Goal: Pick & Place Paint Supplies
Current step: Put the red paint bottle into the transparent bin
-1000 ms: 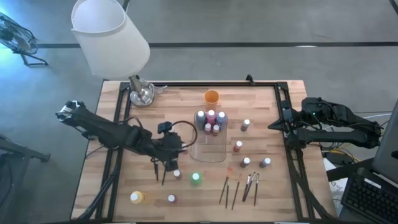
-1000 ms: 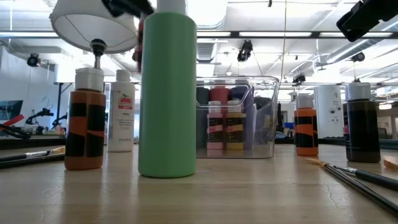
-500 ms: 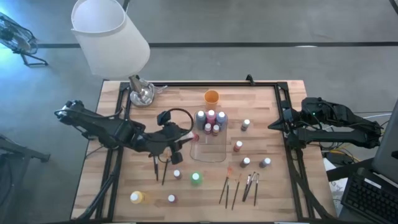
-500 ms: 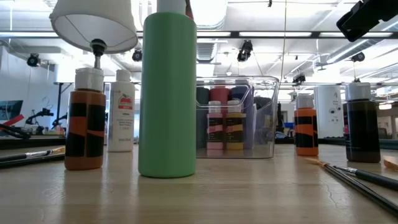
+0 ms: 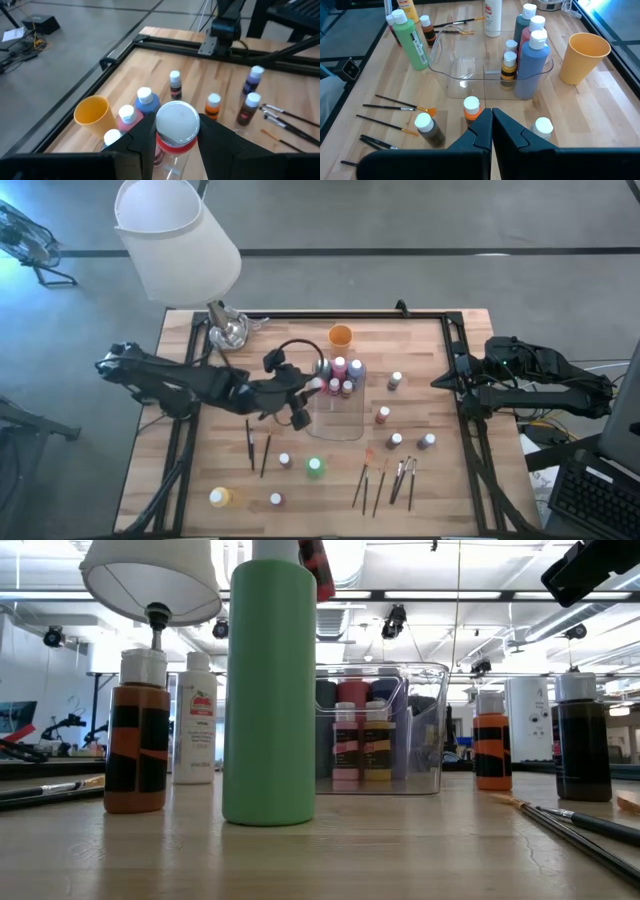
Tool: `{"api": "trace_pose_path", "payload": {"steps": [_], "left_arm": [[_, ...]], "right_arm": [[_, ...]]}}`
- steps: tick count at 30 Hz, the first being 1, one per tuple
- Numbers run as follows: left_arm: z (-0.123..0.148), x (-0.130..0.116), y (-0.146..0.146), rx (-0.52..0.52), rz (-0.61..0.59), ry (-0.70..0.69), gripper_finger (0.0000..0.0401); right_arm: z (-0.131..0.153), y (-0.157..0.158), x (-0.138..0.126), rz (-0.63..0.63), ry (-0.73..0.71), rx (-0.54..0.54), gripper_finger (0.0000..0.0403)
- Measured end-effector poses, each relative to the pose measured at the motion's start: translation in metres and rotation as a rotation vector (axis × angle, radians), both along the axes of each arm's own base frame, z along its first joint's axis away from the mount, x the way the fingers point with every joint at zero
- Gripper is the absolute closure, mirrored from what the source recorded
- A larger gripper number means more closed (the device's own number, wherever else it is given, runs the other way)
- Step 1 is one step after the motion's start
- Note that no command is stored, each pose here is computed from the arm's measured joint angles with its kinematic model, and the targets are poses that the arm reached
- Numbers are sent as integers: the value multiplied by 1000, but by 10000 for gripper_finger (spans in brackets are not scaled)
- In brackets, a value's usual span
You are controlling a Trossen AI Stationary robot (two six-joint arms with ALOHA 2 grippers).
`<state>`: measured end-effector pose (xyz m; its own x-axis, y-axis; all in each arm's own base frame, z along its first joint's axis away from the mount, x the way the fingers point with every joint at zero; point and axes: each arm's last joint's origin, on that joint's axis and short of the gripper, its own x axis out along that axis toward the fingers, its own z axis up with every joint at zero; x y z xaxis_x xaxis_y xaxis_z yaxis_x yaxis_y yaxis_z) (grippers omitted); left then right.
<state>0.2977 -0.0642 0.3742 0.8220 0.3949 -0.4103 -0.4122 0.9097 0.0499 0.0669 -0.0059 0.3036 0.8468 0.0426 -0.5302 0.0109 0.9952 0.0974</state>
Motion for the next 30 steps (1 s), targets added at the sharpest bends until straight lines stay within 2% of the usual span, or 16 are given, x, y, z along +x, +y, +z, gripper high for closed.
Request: {"api": "trace_pose_path", "payload": {"steps": [11,30], "left_arm": [[-29,29,10,-9,35,87,275],[-70,56,13,-31,92,181,275]], "right_arm": [[0,0,0,0,0,0,394],[0,0,0,0,0,0,394]]}}
